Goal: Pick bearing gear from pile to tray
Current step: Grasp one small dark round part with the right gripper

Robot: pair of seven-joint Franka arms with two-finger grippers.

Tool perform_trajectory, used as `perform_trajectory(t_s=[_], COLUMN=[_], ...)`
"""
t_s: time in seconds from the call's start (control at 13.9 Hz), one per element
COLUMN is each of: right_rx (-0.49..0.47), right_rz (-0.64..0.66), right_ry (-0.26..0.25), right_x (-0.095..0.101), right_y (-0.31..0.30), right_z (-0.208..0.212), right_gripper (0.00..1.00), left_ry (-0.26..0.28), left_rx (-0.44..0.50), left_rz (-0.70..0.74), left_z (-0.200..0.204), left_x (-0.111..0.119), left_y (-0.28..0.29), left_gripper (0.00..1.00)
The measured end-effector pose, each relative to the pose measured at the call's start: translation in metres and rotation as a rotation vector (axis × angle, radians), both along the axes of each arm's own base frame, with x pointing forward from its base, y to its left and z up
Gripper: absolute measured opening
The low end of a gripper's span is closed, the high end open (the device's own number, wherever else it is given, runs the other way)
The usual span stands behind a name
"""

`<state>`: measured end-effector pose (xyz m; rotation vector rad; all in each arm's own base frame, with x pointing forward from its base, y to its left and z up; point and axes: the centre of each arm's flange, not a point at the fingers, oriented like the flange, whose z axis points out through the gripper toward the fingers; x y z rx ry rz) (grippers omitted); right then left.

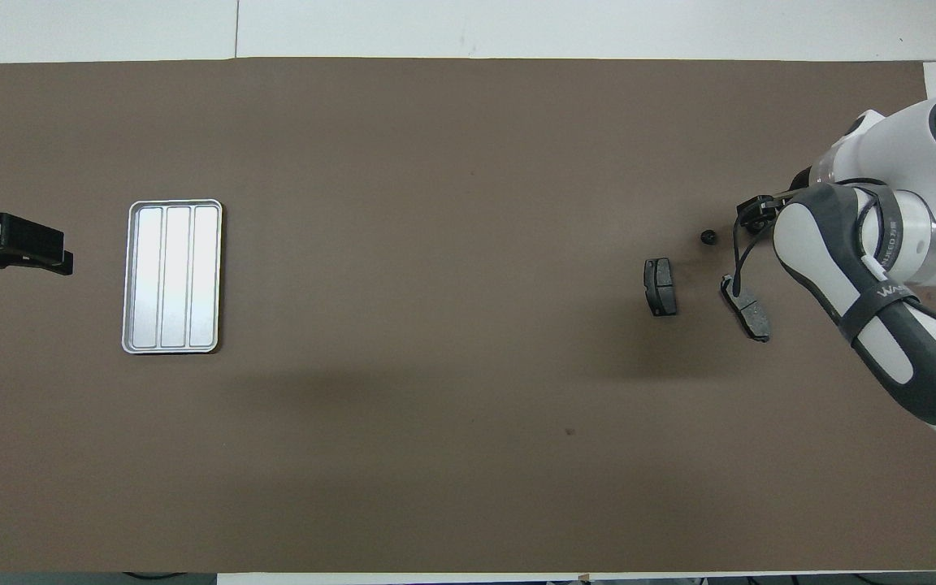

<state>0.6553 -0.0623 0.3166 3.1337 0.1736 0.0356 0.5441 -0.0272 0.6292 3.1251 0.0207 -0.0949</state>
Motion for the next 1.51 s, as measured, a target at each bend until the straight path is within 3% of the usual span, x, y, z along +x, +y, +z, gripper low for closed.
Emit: perform_trajectory(t_s=[1.51], right_rx=[0.006], right_rz=[0.011], right_ry=[0.015], right_x=[-0.004], right_y=[0.007], right_z=[-0.027], right_gripper=[0.90], left_ry=[0.000], left_rx=[0.000], left_rz=[0.000], left_z=[0.000], left_x=[0.000], left_y=[0.000], left_gripper=[1.00])
